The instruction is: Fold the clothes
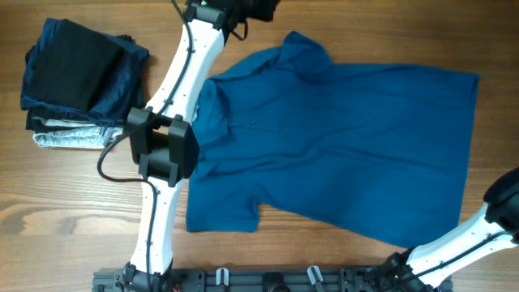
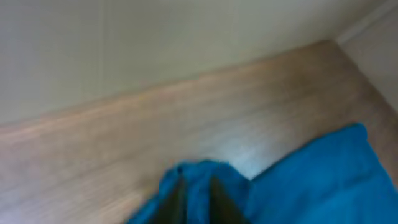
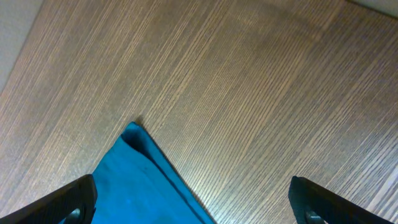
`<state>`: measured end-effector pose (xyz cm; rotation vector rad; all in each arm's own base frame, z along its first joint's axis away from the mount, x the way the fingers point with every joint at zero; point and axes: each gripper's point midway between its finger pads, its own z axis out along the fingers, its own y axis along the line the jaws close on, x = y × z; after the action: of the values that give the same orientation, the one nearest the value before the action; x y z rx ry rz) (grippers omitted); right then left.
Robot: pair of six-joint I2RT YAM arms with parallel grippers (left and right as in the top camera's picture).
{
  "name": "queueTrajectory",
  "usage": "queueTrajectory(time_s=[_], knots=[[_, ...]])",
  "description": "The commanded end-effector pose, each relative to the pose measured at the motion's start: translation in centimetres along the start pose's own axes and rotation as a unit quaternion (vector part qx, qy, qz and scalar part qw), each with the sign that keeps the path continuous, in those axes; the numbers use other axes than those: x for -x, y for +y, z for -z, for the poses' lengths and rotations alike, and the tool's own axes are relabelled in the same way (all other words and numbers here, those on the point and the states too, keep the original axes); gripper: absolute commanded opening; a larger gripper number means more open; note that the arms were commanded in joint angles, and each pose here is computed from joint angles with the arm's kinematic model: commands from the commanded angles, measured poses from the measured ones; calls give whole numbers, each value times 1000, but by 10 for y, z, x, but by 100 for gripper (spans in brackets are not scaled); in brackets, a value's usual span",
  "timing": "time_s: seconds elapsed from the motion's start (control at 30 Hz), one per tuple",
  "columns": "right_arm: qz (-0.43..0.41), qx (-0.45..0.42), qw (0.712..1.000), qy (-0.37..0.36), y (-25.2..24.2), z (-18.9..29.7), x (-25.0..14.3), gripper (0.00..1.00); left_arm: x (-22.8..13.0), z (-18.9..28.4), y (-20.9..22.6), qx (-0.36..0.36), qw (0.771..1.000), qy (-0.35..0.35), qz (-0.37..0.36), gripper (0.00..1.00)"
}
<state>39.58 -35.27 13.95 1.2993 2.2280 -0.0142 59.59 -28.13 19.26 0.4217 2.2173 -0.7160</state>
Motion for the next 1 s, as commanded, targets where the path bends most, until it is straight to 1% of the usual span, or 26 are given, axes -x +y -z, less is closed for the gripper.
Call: queueTrajectory(time_s=[0.0, 0.07, 0.17, 0.27, 0.37, 0.6, 0.63, 0.77, 0.8, 0.83, 0.97], knots=[[4, 8, 1000, -4, 4, 2, 3, 100, -46, -30, -5, 23, 998, 60, 13, 4], [4, 8, 1000, -4, 4, 2, 3, 100, -69, -44, -7, 47, 995, 88, 11, 4], [4, 8, 1000, -4, 4, 2, 4, 100, -90, -61, -14, 51, 993, 109, 4, 4], [4, 8, 1000, -4, 3, 2, 4, 100, -112, -77, 2, 97, 988, 123, 14, 4], [5, 8, 1000, -4, 4, 2, 3, 100, -133, -92, 15, 102, 985, 139, 19, 4], [5, 8, 1000, -4, 5, 2, 3, 100, -147, -122, 28, 98, 988, 120, 14, 9], [5, 8, 1000, -4, 5, 2, 3, 100, -147, -125, 30, 100, 988, 115, 13, 10], [5, 8, 1000, -4, 5, 2, 3, 100, -145, -138, 62, 140, 987, 81, 9, 10], [5, 8, 1000, -4, 5, 2, 3, 100, -140, -139, 78, 151, 986, 63, 11, 11], [5, 8, 1000, -4, 5, 2, 3, 100, -134, -138, 84, 155, 986, 52, 12, 11], [5, 8, 1000, -4, 5, 2, 3, 100, -96, -125, 125, 169, 985, -17, 21, 12]])
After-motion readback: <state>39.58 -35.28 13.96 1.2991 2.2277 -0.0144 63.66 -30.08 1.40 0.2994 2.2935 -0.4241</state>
